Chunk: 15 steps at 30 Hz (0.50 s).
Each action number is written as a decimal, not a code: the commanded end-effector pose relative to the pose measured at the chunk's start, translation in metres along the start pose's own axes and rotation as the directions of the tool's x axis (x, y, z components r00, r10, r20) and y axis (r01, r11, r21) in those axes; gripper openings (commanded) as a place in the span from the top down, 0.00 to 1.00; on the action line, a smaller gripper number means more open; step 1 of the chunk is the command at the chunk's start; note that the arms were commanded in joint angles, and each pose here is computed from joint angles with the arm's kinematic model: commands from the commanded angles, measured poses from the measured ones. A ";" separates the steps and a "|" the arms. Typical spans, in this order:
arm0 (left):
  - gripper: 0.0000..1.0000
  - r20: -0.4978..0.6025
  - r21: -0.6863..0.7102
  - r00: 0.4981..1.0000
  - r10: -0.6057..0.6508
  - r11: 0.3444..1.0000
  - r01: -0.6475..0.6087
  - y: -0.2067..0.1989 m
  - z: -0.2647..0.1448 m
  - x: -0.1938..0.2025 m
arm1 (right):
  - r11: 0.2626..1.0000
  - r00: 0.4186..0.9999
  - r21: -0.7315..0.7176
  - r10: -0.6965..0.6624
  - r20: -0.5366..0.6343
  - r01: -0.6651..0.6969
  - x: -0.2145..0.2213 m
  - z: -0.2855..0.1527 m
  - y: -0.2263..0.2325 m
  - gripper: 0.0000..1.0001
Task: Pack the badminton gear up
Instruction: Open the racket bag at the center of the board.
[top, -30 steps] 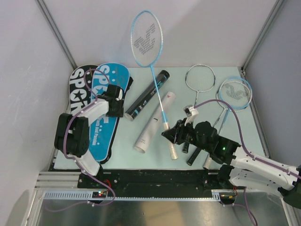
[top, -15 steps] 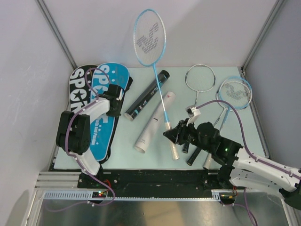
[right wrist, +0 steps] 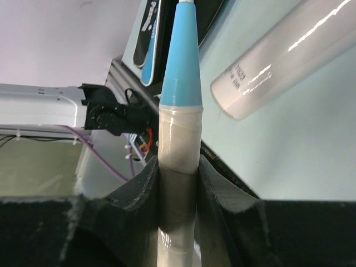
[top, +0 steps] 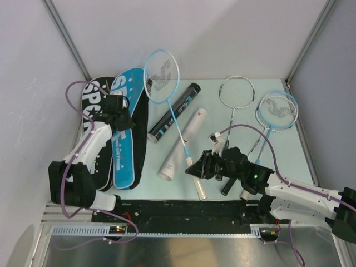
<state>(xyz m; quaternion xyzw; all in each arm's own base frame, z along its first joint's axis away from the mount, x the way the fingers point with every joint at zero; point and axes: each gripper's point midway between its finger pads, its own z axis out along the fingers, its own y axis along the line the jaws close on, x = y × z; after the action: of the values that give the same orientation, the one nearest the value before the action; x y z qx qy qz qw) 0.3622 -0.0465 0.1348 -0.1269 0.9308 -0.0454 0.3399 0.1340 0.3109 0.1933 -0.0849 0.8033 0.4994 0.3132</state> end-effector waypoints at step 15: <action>1.00 0.123 0.238 0.966 -0.226 0.952 0.192 -0.022 -0.034 -0.026 | 0.951 0.955 -0.139 0.254 -0.153 -0.276 0.031 -0.013 0.030 1.00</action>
<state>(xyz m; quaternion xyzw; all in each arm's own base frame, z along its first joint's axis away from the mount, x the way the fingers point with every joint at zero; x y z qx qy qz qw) 0.3511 -0.0544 0.1487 -0.1908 0.9029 -0.1376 0.3597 0.0988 0.3101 0.1764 -0.0294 0.8157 0.5452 0.1911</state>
